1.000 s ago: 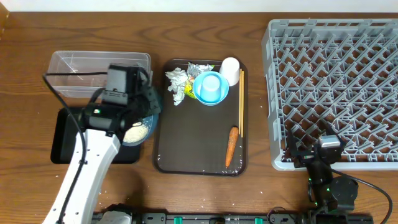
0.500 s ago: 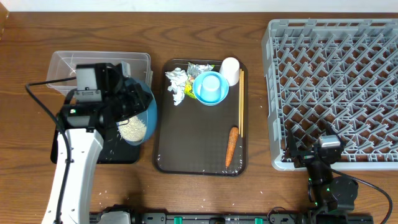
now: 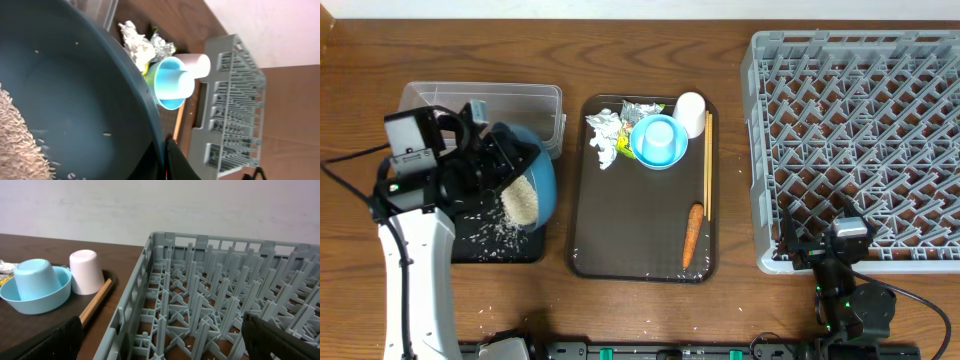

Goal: Sort waste into correct bins and load items into the dishwasher rack
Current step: 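Tilt the blue bowl with the left gripper, pouring rice onto the black tray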

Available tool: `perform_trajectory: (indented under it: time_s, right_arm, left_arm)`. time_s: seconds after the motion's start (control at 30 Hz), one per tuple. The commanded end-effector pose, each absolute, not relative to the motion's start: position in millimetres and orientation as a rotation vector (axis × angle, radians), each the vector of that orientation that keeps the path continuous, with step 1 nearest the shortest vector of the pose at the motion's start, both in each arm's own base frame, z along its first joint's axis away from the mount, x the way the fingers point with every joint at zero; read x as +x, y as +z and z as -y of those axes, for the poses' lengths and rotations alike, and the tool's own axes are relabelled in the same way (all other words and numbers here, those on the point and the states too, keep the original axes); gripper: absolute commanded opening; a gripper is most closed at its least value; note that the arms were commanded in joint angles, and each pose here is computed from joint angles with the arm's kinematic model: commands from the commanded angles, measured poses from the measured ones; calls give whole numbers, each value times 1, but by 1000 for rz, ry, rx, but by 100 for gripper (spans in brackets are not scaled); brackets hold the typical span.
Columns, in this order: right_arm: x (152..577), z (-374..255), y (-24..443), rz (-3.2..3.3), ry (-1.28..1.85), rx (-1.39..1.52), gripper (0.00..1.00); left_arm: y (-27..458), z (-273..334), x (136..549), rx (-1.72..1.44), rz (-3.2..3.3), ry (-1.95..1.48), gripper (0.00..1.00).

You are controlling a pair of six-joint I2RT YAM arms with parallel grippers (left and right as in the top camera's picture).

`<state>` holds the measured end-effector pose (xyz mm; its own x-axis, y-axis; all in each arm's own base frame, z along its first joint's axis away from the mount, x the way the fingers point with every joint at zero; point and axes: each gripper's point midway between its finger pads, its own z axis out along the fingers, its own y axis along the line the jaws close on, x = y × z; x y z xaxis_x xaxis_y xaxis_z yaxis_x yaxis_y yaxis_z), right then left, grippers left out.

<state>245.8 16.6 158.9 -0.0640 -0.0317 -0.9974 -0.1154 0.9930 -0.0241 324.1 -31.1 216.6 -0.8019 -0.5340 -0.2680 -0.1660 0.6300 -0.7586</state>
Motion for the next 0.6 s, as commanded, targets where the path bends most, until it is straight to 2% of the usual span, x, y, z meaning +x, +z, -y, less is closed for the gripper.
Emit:
perform_trajectory:
  time_s: [0.0,0.57]
  right_arm:
    - [246,-13,158,-1639,54,-105,99]
    - [246,-13,158,-1639,54,-105,99]
  left_arm:
    - [243,35,323,-464,-2298,-1146,6]
    - [278,-2,307,-513,-2074,-1392,6]
